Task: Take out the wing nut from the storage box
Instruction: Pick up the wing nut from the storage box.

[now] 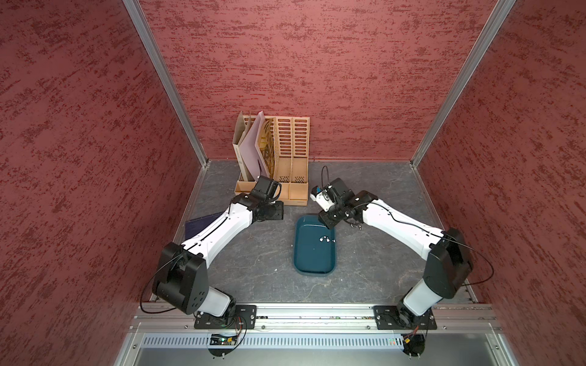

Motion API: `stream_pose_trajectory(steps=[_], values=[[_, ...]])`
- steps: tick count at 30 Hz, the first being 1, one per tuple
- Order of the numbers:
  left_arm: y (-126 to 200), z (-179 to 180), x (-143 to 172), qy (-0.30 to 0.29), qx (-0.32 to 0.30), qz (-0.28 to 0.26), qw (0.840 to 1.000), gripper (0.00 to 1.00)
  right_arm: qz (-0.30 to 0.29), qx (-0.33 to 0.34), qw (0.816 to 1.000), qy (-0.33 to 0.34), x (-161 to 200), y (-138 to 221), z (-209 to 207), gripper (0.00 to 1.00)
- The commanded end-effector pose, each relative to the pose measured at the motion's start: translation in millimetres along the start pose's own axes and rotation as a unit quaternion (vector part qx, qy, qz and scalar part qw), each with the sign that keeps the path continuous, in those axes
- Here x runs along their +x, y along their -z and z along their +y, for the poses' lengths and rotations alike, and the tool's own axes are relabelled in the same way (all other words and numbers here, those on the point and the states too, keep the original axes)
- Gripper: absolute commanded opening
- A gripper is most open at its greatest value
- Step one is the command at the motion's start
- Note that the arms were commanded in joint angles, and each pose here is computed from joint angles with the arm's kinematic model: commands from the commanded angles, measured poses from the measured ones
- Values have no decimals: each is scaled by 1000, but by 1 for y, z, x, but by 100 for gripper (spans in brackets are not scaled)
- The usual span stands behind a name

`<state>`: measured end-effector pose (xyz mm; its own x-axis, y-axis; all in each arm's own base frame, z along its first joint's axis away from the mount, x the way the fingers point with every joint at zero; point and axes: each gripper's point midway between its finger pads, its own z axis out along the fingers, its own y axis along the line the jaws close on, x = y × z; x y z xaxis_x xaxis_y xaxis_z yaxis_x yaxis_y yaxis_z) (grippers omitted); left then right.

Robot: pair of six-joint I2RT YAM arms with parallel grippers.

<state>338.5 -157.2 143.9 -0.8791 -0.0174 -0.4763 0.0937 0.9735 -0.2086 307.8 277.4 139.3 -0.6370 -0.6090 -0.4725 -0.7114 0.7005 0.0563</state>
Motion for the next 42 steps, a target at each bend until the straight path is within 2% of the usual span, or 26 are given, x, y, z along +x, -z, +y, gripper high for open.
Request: stream_pose_trajectory(steps=[1,7,16,32,42], values=[[0,0,-1,-1,-3,-6,1000,53,64,-21,996,59,23,-13,14,32],[1,5,1,1,-8,-8,1000,54,126,-7,988,88,40,-35,9,34],[5,7,-1,3,-8,-13,1000,54,180,5,979,94,53,-56,0,35],[9,15,-3,9,-12,-18,1000,54,247,24,964,90,67,-70,-16,35],[9,15,-5,7,-12,-18,1000,54,268,35,959,87,71,-80,-21,32]])
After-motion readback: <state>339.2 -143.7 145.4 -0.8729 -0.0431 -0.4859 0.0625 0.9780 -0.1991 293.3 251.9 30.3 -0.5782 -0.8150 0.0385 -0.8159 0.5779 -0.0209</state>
